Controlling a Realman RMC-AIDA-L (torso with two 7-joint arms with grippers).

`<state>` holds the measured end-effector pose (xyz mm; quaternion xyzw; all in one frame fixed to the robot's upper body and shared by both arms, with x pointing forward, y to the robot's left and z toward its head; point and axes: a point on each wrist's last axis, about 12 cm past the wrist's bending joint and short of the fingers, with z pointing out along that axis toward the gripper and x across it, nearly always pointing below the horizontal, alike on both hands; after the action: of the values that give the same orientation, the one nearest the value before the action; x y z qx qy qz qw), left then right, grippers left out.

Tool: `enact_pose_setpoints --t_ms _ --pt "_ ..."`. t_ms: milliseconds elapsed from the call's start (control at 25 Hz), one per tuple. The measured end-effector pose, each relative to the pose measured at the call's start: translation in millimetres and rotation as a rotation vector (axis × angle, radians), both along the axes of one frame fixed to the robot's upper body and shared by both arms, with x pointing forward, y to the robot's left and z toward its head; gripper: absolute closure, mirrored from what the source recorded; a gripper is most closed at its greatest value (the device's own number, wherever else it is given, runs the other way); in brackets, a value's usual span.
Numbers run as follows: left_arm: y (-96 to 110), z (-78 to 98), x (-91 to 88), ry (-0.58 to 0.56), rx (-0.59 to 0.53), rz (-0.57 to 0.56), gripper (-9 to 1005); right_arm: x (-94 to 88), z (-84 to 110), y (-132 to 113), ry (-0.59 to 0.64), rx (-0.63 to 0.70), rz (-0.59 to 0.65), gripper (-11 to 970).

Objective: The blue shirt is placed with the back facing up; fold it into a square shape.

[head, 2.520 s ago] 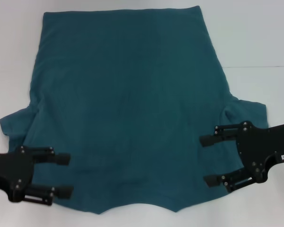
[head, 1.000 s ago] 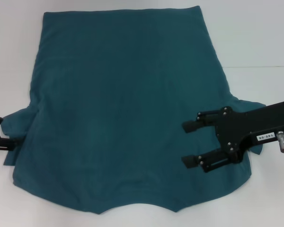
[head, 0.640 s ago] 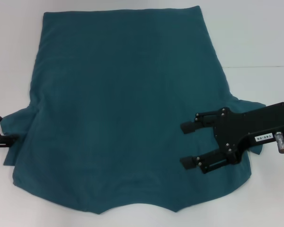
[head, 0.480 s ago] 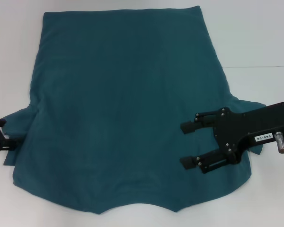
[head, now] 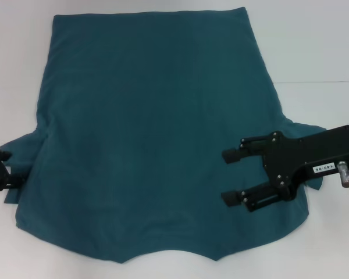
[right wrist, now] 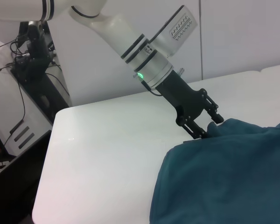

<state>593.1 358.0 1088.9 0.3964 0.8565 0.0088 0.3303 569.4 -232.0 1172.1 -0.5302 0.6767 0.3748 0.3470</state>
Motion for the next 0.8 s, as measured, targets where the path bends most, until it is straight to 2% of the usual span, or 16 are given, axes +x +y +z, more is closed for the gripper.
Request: enact_pose_setpoints --t_ms 400,640,800 --pt "-10.6 -3.1 3.0 -0.006 0.030 -0.065 488 1.0 -0.9 -0.4 -0.004 0.000 -0.013 34" --pt "-11.3 -3.0 3.7 -0.001 0.040 -0.069 685 0.6 -2.0 0.0 -0.001 0.003 -0.016 34" --pt "-11.1 -3.2 4.0 0.004 0.045 -0.071 872 0.4 -2.2 0.5 0.001 0.005 -0.016 34"
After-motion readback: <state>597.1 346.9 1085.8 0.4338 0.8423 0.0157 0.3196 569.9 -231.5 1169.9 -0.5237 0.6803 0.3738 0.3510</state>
